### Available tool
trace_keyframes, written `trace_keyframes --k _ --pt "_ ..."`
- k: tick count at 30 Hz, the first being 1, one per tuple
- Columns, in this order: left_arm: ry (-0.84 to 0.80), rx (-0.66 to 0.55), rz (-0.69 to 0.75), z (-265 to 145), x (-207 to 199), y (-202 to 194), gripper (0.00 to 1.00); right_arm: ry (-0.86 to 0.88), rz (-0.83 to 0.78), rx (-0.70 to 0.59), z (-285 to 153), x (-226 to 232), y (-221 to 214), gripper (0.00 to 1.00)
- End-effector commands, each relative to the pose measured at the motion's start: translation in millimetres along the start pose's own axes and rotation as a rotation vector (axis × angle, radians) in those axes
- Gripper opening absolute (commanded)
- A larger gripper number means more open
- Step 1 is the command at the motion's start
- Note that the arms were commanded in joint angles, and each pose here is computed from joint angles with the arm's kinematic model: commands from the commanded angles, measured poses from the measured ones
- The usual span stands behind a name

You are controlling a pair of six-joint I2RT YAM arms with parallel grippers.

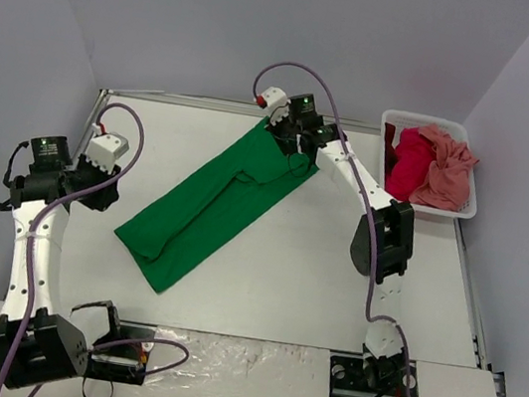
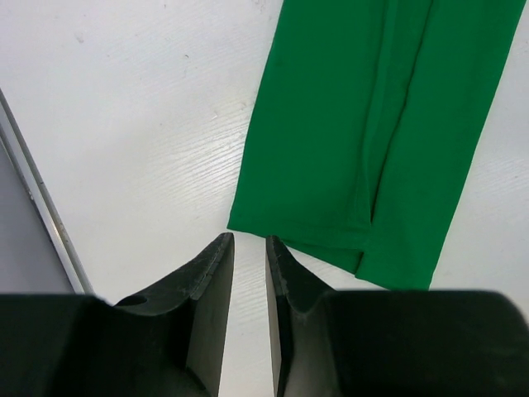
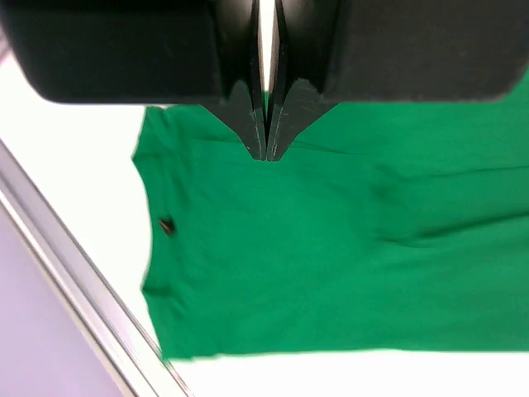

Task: Fold and stack the t-shirts
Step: Rotate the tshirt 90 degrees

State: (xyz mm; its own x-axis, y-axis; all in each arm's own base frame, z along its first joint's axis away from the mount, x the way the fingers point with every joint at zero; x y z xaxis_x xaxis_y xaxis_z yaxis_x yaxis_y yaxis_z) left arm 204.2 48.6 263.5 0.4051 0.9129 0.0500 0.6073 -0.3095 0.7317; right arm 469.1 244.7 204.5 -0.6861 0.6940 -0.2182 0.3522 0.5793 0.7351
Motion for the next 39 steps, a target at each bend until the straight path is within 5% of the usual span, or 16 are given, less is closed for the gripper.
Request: trace_keyframes --k 1,9,19,39 --pt "0.001 -0.037 0.004 -11.3 -8.1 2.5 0.22 0.111 -0.03 0.005 -21.7 37.1 8.6 0.0" --pt "0.139 -0.143 0.037 -27.9 -14.1 0.5 0.21 0.33 -0.163 0.165 -18.1 134.1 -32.7 0.0" --pt "0.184 -0.134 0.011 -35.6 -16.2 -1.4 0.21 0.488 -0.276 0.251 -9.9 216.2 -53.2 0.0" --pt "0.161 -0.11 0.016 -27.1 -19.8 -14.6 0.22 0.562 -0.296 0.454 -2.6 226.7 -126.7 0.0"
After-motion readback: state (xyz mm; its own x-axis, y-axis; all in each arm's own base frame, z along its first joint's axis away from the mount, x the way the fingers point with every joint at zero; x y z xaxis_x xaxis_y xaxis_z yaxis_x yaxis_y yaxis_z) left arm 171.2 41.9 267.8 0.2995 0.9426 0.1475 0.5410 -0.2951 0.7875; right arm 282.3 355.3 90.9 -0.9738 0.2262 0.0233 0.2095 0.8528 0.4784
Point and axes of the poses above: each gripper's point midway between its finger pads, its own z axis out along the fingers, its own x axis along the line the jaws close on, y = z × x, the point moved 9 cm from there along -z, back along the fingers, and after that the axes turned 2 degrees about z, right-handed, at the moved point
